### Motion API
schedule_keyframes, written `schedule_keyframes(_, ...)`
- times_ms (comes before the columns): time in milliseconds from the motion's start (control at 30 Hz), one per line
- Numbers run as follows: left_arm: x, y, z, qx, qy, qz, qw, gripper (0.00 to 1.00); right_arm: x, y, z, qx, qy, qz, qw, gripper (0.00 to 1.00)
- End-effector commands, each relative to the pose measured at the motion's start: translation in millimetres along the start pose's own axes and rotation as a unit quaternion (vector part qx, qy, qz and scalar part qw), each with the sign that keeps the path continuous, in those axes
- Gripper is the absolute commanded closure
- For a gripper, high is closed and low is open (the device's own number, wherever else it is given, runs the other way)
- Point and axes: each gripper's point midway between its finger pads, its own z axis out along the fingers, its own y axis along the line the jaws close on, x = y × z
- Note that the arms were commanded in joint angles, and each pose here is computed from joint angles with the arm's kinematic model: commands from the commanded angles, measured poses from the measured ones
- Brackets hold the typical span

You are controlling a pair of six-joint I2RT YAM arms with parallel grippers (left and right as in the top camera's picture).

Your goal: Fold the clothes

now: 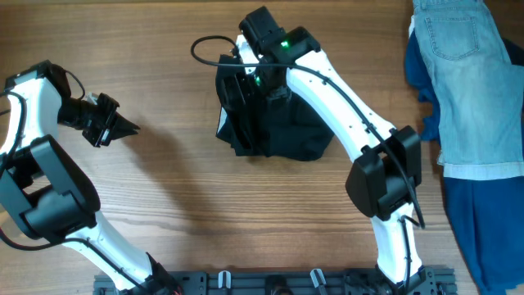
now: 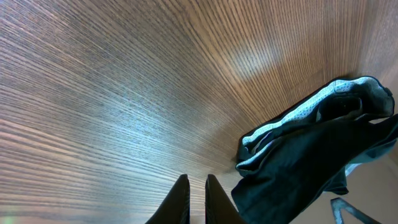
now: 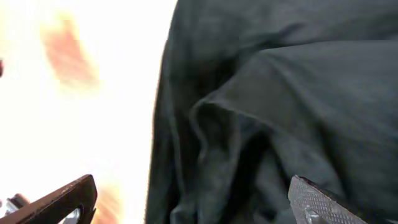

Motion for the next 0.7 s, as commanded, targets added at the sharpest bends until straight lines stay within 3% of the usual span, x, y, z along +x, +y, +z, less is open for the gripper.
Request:
schedule_keyframes(0,7,-6,-6,0.009,-0.001,0.01,1.0,0.9,18,14,43,-0.051,0.053,-0.006,0.997,0.0)
schedule_keyframes(167,9,-5,-6,0.007,0.003,0.007,1.0,0.91,15,3,77,-0.05,0.06,0.019,0.997,0.0)
schedule_keyframes(367,11,-4,-6,0.006,0.005,0.005,1.0,0.91,-16,-21,76,-0.004,-0.005,0.012,1.0,0.0)
schedule_keyframes(667,12,-4,-6,0.005,0.008,0.004,1.0,0.91,-69,-75,52,0.165,-0.122,0.002,0.979,0.0)
